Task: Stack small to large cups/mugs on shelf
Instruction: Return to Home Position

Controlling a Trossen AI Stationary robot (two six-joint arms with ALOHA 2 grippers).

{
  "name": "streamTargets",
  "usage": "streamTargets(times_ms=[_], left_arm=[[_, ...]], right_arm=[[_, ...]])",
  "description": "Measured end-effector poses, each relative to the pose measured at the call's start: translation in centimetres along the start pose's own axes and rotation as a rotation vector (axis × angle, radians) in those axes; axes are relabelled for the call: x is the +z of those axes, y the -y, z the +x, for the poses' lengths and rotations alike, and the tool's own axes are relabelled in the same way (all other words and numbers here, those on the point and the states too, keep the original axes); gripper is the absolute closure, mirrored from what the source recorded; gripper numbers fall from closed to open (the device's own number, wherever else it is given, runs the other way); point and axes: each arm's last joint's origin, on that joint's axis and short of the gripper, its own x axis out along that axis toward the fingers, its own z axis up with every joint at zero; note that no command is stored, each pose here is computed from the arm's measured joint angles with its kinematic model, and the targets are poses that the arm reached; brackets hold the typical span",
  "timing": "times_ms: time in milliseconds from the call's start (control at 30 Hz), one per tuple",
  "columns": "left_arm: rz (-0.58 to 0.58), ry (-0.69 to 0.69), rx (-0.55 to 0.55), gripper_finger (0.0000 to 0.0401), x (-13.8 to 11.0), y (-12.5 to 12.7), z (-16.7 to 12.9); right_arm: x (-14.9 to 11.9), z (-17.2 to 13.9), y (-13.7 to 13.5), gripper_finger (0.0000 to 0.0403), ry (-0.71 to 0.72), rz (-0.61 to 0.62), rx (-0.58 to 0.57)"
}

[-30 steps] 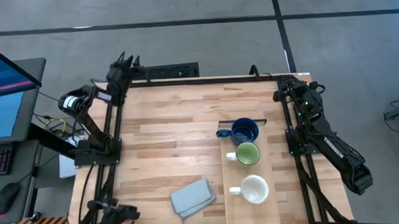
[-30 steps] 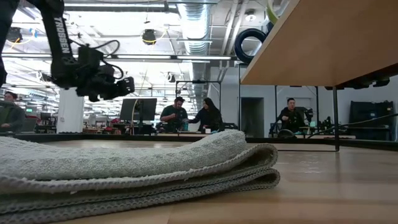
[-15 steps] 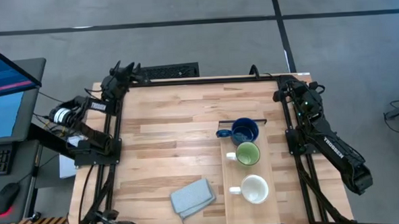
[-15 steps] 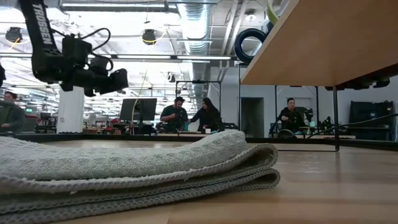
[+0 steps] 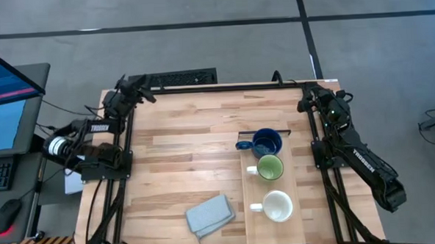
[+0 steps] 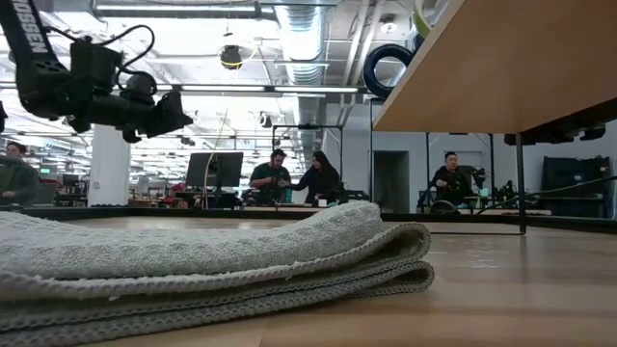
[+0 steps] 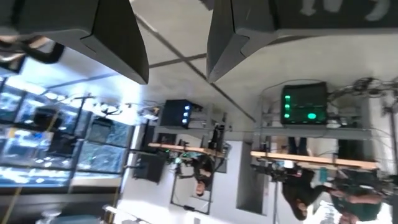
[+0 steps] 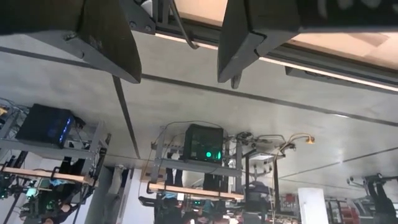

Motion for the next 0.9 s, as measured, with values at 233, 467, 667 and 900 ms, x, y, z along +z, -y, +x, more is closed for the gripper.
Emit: streamTargets(times_ms=[233, 467, 667, 900], left_arm=[[-0.021, 0.005, -0.084, 0.0248, -0.2, 0.7, -2.7], [-0.028, -0.012, -0.145, 0.0248, -0.2, 1.3, -4.7], [-0.047, -0.086, -0.157, 0.0248, -0.3, 1.5, -5.4], [-0.031, -0.085, -0.193, 0.0248, -0.2, 2.1, -7.1]], right_arm=[[0.0, 0.0, 0.0, 0.0168, 0.0, 0.0, 0.0], [0.1, 0.0, 0.0, 0.0168, 0.015, 0.011, -0.002], [0.3, 0.0, 0.0, 0.0168, 0.034, 0.035, -0.004], [0.3, 0.0, 0.0, 0.0168, 0.036, 0.076, 0.0]])
